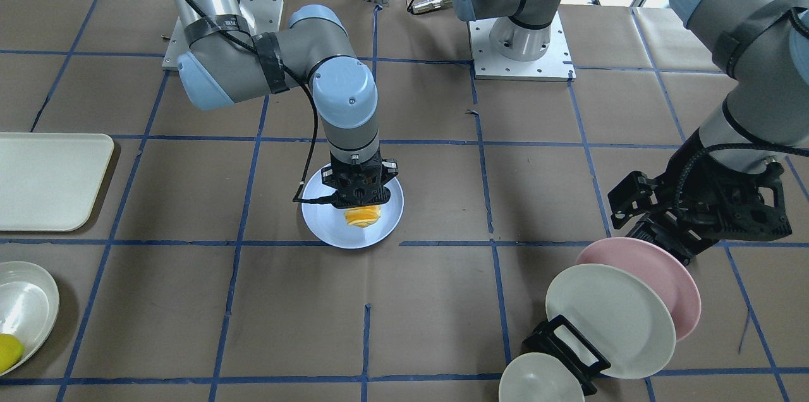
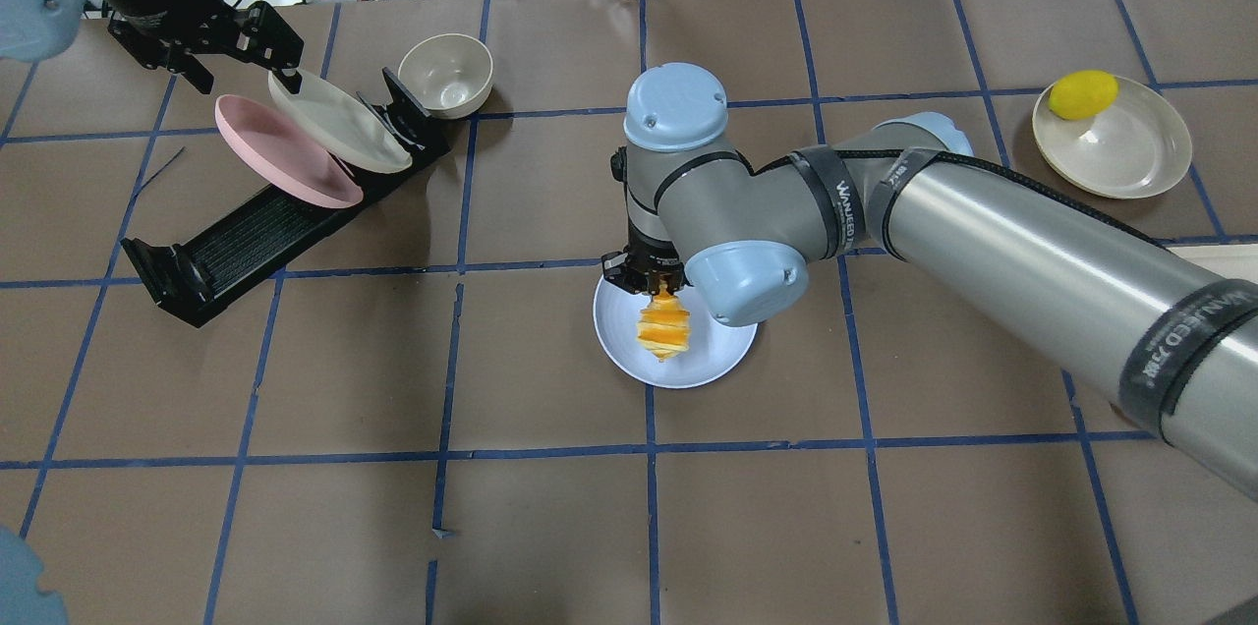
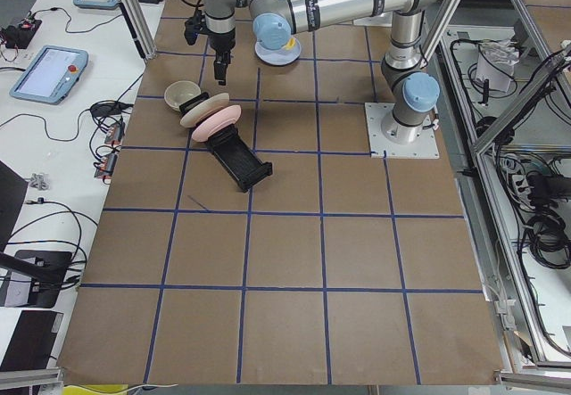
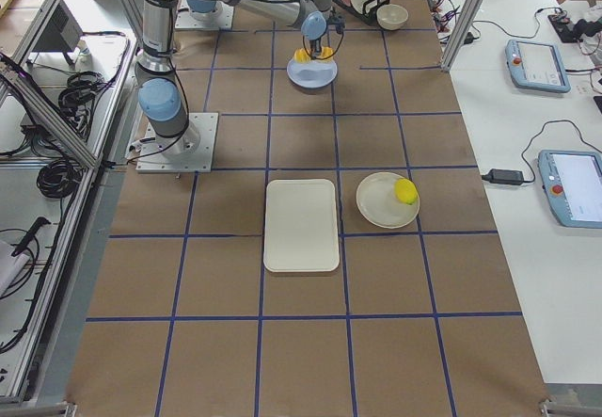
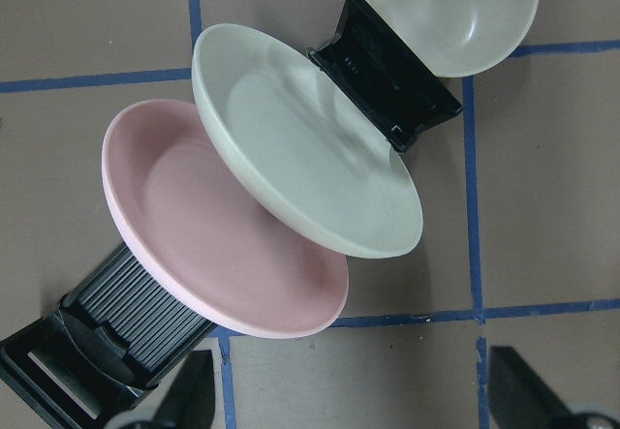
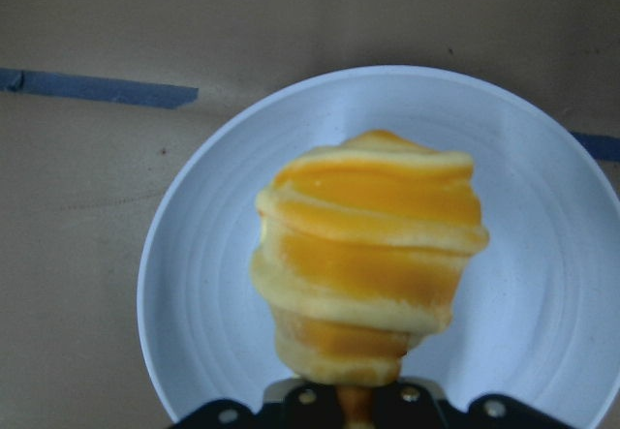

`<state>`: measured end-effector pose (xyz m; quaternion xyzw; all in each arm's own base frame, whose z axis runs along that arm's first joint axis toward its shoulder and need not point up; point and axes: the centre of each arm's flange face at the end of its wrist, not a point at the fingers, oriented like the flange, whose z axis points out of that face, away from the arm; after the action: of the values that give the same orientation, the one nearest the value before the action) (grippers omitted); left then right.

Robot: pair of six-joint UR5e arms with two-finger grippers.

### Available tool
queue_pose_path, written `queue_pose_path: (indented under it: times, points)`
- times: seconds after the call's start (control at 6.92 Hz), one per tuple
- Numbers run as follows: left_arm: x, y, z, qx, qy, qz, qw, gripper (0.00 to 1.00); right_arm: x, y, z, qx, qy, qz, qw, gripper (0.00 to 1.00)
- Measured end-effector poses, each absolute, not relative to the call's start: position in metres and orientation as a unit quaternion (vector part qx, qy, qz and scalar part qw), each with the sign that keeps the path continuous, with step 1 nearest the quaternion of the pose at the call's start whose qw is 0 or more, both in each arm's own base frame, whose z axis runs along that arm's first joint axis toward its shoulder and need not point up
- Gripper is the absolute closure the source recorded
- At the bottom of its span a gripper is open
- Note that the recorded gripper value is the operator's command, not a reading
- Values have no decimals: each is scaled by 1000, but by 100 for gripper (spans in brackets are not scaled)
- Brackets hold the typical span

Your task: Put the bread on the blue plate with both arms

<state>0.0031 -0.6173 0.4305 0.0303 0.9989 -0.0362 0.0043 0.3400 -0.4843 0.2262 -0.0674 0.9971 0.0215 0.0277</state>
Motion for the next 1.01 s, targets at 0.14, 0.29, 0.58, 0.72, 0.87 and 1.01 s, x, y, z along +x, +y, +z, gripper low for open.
queue_pose_path:
  times: [0.14, 0.29, 0.58, 0.72, 0.87, 1.01]
  points:
    - [3, -617, 429, 30, 999, -33, 6, 0, 336, -484, 223, -73, 997, 16, 28, 29]
    - [6, -617, 428, 29, 999, -32, 5, 0, 334, -485, 222, -76, 997, 13, 28, 0]
    - [8, -619, 423, 29, 999, -32, 2, 0, 334, -483, 220, -78, 996, 15, 31, 0]
    - [8, -619, 421, 29, 999, -30, 2, 0, 334, -482, 219, -78, 996, 16, 32, 0]
    - [8, -619, 420, 30, 999, -30, 4, 0, 334, -482, 219, -78, 996, 15, 32, 0]
    - [8, -619, 420, 31, 999, -27, 11, 0, 333, -485, 225, -77, 996, 10, 33, 0]
